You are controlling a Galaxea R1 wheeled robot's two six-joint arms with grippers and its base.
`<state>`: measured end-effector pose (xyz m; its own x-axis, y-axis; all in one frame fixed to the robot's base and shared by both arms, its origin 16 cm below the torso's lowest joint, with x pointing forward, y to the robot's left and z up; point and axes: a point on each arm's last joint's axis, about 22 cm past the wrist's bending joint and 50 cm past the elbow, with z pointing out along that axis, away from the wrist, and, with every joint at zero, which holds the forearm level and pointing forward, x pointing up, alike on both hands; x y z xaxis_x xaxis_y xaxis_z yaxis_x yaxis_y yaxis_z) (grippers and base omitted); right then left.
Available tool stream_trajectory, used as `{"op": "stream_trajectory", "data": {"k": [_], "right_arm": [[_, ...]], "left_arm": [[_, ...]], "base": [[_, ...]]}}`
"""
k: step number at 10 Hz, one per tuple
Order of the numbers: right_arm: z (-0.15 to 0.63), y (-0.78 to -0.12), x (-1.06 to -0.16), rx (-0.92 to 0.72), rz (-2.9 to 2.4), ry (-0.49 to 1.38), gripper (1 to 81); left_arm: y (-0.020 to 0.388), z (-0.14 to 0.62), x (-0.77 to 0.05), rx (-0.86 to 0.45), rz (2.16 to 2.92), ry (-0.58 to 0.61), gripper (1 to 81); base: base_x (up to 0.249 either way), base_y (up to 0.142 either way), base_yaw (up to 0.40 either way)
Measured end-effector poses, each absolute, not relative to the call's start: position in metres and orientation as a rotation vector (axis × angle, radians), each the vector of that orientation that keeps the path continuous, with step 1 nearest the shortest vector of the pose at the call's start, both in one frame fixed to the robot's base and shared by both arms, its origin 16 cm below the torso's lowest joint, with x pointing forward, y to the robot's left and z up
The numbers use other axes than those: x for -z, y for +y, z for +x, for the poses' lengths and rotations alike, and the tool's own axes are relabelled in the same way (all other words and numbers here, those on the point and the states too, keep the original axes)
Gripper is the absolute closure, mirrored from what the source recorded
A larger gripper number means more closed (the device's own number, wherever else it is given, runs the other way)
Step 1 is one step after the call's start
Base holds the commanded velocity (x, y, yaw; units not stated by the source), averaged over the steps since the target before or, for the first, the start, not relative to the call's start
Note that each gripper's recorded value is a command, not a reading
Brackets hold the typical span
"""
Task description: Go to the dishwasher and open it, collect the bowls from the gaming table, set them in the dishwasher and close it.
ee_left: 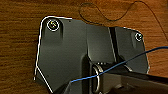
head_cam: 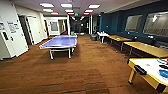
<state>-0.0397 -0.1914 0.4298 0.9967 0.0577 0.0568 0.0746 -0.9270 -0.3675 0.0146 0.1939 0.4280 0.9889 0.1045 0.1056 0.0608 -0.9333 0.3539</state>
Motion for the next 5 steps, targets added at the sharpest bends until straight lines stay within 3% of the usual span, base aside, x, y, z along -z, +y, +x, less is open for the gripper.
{"op": "stream_trajectory", "data": {"k": [3,5], "right_arm": [[-0.0395,-0.1899,-0.4298,0.063,-2.76,-0.095,1.0],[-0.0396,-0.1851,-0.4301,0.064,-2.754,-0.096,1.0]], "left_arm": [[0.194,0.0146,-0.428,-0.174,2.777,0.119,1.0],[0.1939,0.015,-0.428,-0.175,2.776,0.118,1.0]], "base": [[0.0,0.0,0.0],[0.0,0.0,-0.139]]}}
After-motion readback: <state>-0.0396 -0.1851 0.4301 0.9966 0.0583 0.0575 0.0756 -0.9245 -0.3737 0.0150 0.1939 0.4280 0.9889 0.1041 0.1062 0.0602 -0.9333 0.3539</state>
